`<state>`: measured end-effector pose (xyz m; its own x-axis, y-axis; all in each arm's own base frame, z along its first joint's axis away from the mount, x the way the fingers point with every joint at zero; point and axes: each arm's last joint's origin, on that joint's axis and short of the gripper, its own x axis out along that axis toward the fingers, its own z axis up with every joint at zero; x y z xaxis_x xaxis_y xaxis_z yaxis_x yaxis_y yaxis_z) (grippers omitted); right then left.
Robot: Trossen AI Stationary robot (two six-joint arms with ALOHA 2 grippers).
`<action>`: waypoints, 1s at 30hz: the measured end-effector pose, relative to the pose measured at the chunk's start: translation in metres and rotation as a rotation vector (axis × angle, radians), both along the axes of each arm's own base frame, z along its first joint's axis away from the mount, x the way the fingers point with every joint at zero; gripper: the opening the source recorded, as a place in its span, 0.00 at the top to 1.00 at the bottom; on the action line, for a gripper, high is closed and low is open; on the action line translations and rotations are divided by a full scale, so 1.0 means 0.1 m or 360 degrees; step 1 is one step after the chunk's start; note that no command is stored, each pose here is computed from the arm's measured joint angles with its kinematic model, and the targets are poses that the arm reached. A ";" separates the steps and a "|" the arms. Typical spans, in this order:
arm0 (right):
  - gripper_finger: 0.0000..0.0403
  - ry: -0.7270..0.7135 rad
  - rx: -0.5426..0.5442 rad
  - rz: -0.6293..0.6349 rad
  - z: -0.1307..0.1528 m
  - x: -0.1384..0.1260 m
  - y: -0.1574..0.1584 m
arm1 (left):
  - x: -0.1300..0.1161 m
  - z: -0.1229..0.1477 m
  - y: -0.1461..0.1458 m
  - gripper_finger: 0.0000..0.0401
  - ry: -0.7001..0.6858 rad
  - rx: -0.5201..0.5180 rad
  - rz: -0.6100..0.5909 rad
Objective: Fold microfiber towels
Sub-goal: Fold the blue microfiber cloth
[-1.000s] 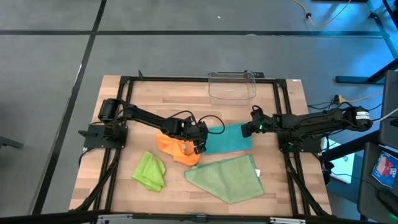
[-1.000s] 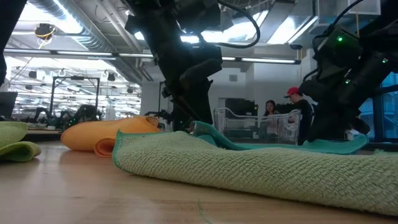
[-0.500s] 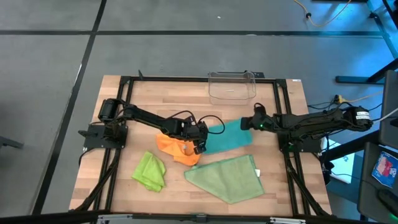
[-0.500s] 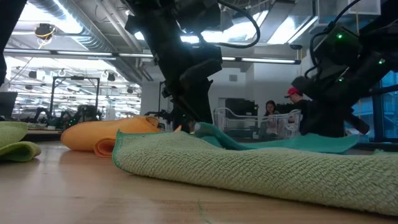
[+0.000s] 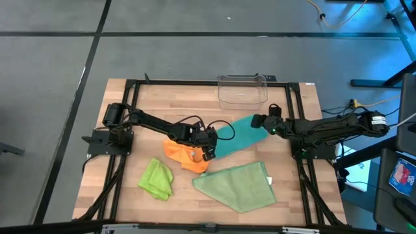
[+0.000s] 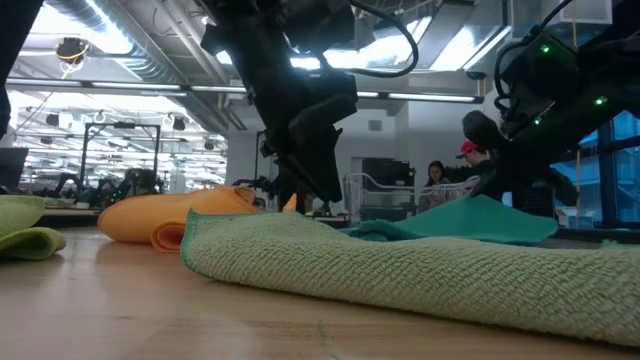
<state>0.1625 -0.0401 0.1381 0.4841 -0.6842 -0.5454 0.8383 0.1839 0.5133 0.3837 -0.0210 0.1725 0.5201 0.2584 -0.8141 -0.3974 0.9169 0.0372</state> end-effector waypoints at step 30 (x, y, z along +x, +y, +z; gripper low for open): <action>0.69 -0.0017 -0.0343 0.1269 0.33 0.33 0.23 | -0.03 0.04 0.01 0.71 0.0043 0.0104 -0.0102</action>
